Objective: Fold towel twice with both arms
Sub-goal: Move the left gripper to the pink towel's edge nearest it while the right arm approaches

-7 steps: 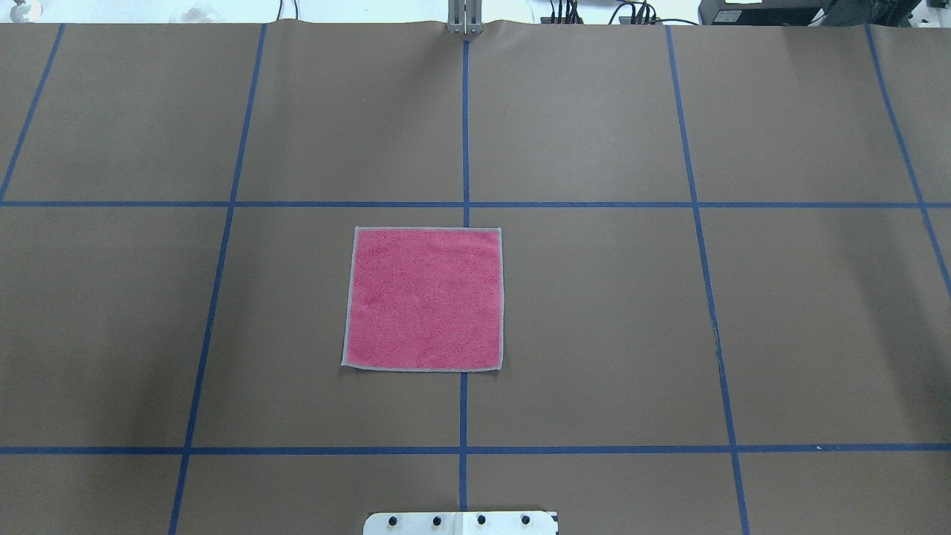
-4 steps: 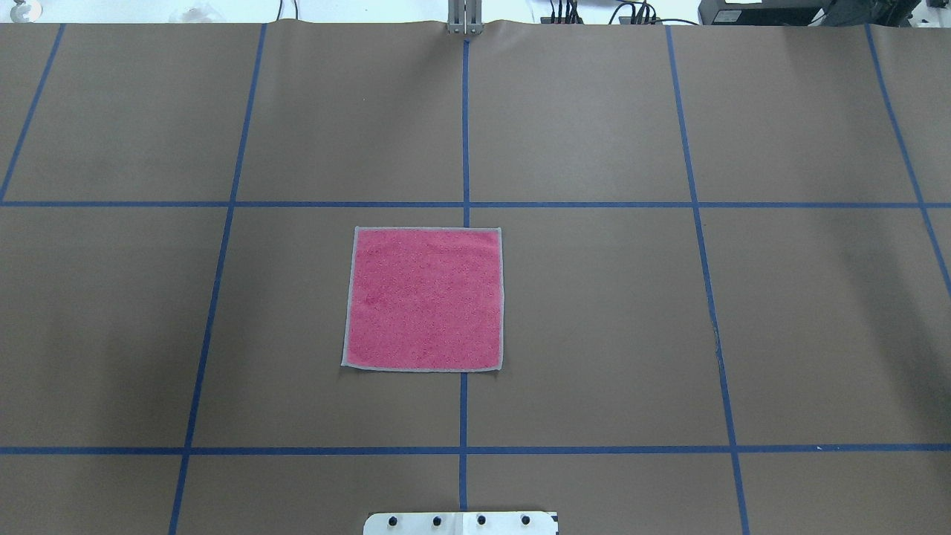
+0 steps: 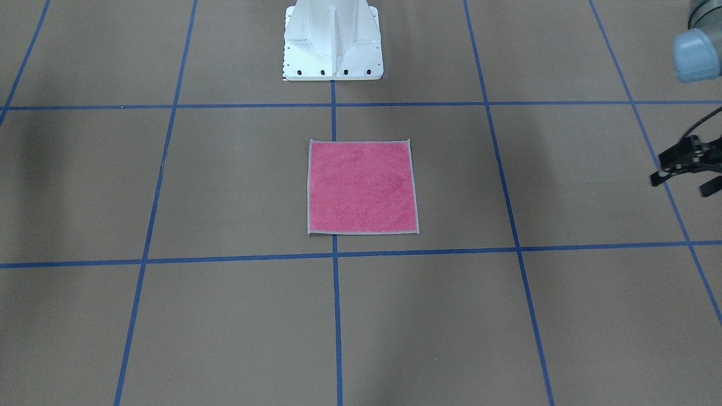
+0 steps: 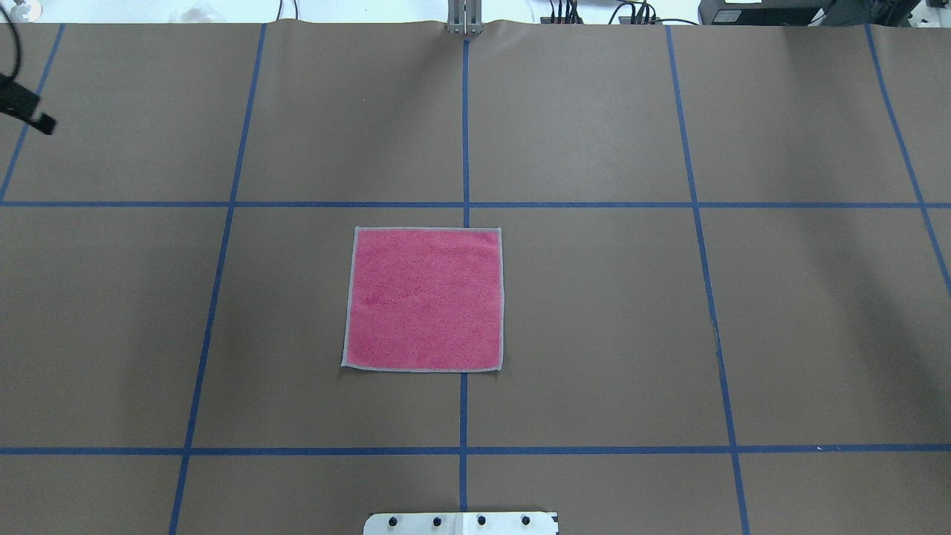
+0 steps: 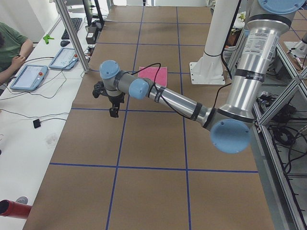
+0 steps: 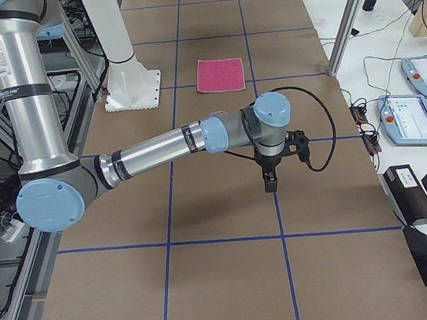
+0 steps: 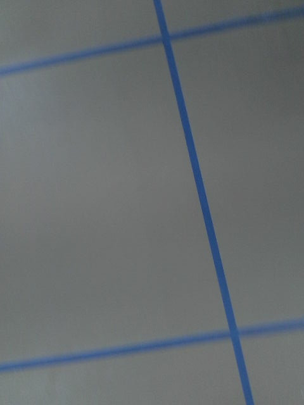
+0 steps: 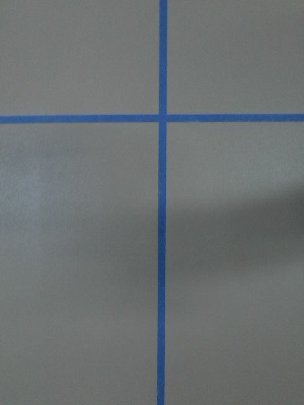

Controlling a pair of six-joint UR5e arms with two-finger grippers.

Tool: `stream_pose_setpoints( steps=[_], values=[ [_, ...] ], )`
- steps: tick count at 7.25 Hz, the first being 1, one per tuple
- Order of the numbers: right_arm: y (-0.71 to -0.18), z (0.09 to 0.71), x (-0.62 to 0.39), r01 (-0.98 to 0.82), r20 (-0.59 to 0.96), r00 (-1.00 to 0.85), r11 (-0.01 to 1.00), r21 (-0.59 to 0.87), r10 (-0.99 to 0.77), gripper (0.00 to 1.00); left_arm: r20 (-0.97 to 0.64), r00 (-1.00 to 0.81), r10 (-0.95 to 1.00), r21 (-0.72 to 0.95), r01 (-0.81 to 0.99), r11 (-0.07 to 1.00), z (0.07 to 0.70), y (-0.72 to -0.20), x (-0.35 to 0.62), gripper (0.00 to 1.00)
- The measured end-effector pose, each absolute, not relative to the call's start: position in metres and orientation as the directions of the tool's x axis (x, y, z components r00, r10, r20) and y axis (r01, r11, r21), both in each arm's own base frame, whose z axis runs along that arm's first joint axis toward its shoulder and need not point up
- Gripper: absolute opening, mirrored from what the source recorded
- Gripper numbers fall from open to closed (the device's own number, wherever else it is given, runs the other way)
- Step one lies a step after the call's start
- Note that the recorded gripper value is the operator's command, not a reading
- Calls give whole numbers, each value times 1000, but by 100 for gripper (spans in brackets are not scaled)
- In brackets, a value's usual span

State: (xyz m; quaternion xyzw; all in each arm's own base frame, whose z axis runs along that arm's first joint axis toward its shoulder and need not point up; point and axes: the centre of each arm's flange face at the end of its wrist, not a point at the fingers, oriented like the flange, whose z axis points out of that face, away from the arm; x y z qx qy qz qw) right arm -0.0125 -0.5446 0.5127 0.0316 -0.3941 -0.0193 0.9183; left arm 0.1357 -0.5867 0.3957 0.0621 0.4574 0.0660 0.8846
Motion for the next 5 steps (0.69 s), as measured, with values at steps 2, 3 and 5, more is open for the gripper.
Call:
stream_pose_setpoints(
  steps=[2, 3, 5],
  values=[
    [-570, 466, -71, 80, 727, 670, 989, 128, -148, 100, -859, 508, 71, 63, -33, 997, 335, -577, 237, 100],
    [-572, 453, -102, 106, 734, 659, 986, 128, -166, 100, -876, 483, 1, -1, -4, 1000, 324, -562, 278, 100],
    [-563, 430, -167, 72, 773, 619, 990, 121, -139, 100, -882, 446, -152, -112, 114, 987, 316, -515, 366, 100]
  ],
)
